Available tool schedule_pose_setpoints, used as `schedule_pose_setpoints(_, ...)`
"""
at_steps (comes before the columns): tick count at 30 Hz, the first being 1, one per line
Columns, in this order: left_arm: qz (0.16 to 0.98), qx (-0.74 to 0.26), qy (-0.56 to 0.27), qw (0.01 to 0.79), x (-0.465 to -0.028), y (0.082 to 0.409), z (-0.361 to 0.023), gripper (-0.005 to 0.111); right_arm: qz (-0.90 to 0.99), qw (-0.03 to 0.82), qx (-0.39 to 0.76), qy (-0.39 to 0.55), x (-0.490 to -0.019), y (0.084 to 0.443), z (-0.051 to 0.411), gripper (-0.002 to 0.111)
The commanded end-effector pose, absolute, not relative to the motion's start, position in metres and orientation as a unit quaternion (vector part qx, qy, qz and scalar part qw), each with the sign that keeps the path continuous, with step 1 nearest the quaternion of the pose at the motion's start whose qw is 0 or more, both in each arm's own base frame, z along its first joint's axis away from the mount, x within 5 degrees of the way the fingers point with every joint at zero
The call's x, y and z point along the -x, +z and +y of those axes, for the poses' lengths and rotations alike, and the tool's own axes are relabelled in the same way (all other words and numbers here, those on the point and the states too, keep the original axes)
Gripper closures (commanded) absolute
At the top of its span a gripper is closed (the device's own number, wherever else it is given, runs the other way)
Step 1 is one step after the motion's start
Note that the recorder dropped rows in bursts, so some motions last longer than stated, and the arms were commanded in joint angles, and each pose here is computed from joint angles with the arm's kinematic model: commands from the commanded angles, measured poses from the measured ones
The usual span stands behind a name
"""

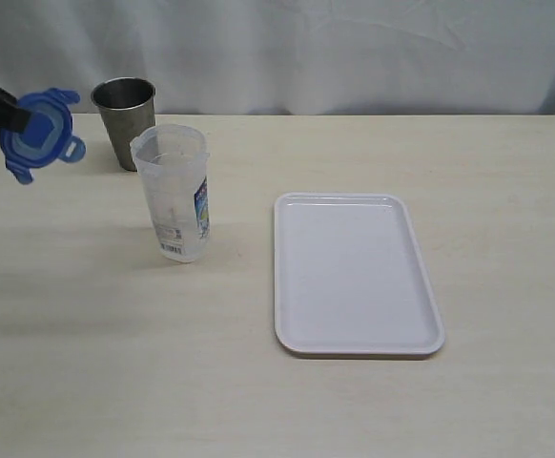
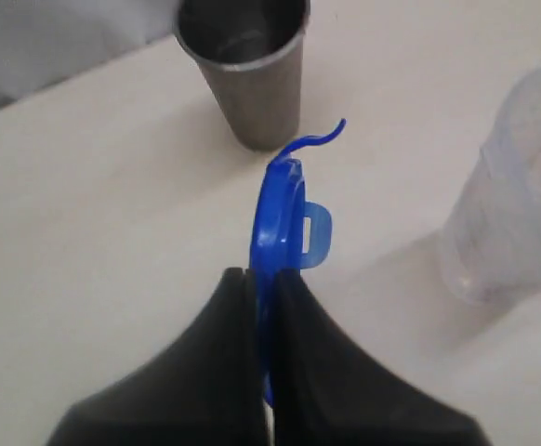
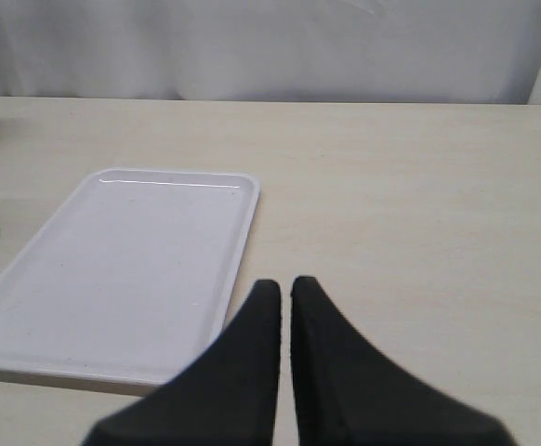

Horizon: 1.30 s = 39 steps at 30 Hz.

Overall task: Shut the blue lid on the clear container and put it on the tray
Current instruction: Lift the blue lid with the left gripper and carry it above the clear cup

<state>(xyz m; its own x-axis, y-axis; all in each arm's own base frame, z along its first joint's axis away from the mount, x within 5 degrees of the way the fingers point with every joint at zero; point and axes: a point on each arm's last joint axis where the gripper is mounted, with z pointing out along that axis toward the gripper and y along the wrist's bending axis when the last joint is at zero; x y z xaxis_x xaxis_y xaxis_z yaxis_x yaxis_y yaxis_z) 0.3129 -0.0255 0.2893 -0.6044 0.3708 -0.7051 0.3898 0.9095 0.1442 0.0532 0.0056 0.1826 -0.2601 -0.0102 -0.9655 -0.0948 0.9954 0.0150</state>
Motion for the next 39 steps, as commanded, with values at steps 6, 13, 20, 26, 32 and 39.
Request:
schedule_pose_setpoints(6,0.843,-0.162,0.013,0.512,-0.319,0.322,-0.022,0.107,0.792,0.609,0.031,0.031,-0.053,0.182,0.005,0.104)
schedule_pose_setpoints(13,0.781,-0.213,0.063,0.583,-0.325,0.335,-0.046,0.107,0.792,0.609,0.031,0.031,-0.053,0.182,0.005,0.104)
schedule_pose_setpoints(20,0.670,-0.392,0.173,0.606,-0.332,0.330,-0.092,0.107,0.792,0.609,0.031,0.031,-0.053,0.182,0.005,0.104)
schedule_pose_setpoints(26,0.606,-0.493,0.217,0.586,-0.343,0.307,-0.116,0.107,0.792,0.609,0.031,0.031,-0.053,0.182,0.005,0.104)
schedule_pose_setpoints(32,0.580,-0.529,0.233,0.573,-0.353,0.289,-0.122,0.107,0.792,0.609,0.031,0.031,-0.053,0.182,0.005,0.104)
schedule_pose_setpoints(39,0.551,-0.558,0.224,0.579,-0.344,0.290,-0.144,0.107,0.792,0.609,0.031,0.031,-0.053,0.182,0.005,0.104)
